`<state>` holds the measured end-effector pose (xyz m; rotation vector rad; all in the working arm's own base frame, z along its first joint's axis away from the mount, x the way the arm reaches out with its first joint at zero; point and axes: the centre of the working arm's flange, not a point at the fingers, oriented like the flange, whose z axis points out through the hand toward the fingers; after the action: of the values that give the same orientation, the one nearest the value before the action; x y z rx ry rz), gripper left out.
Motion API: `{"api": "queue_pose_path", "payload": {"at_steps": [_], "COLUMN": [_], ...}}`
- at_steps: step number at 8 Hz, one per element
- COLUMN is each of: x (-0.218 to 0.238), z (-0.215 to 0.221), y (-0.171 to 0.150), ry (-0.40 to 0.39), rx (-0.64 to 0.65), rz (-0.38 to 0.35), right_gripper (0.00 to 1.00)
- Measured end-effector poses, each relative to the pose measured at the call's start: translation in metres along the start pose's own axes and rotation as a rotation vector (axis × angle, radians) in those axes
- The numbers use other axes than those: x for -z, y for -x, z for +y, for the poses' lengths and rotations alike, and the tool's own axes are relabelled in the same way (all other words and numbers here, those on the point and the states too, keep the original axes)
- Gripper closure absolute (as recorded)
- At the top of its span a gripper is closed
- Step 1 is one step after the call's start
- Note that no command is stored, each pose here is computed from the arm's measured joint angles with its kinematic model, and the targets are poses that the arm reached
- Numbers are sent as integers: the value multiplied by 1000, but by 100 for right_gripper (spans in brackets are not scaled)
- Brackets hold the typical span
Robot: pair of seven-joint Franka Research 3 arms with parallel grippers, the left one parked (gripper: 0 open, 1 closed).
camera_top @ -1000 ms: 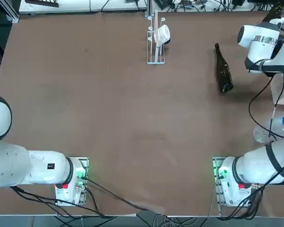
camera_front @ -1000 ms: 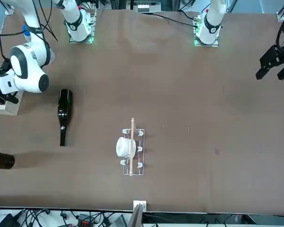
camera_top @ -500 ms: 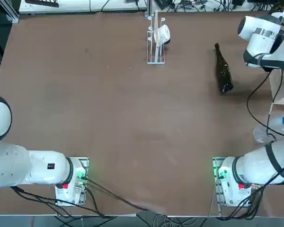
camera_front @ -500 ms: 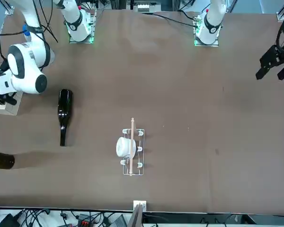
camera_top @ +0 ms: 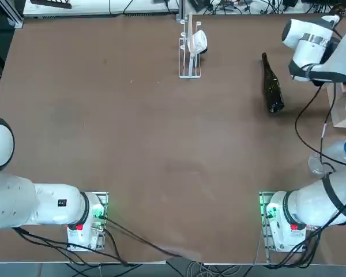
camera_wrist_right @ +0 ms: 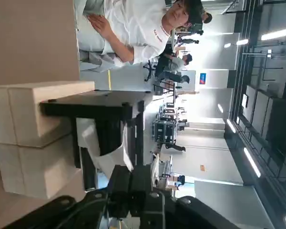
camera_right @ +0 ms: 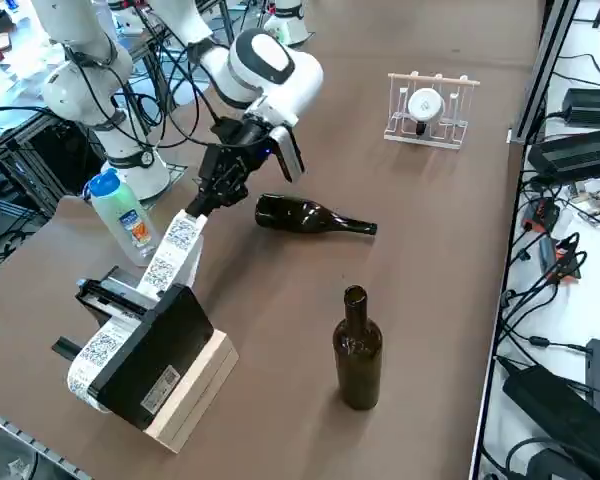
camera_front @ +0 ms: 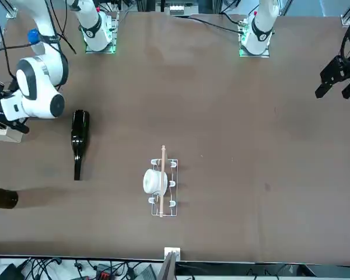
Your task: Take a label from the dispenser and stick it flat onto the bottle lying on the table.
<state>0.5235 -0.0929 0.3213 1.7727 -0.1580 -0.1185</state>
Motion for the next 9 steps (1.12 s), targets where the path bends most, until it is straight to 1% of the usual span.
{"api": "queue_pose_path", "payload": {"at_steps": [1,2,4,5,9], "x": [3,6,14,15,9], "z": [-12,-19,-23,-26,-56], "y": [-4,-9,-17,-18,-19], "ry": [5,-8,-77,-97,-118], "rx": [-13,-27,-48,-59,-92], "rz": [5,-2,-16,-14,-14], "right_gripper": [99,99,99,99,99]}}
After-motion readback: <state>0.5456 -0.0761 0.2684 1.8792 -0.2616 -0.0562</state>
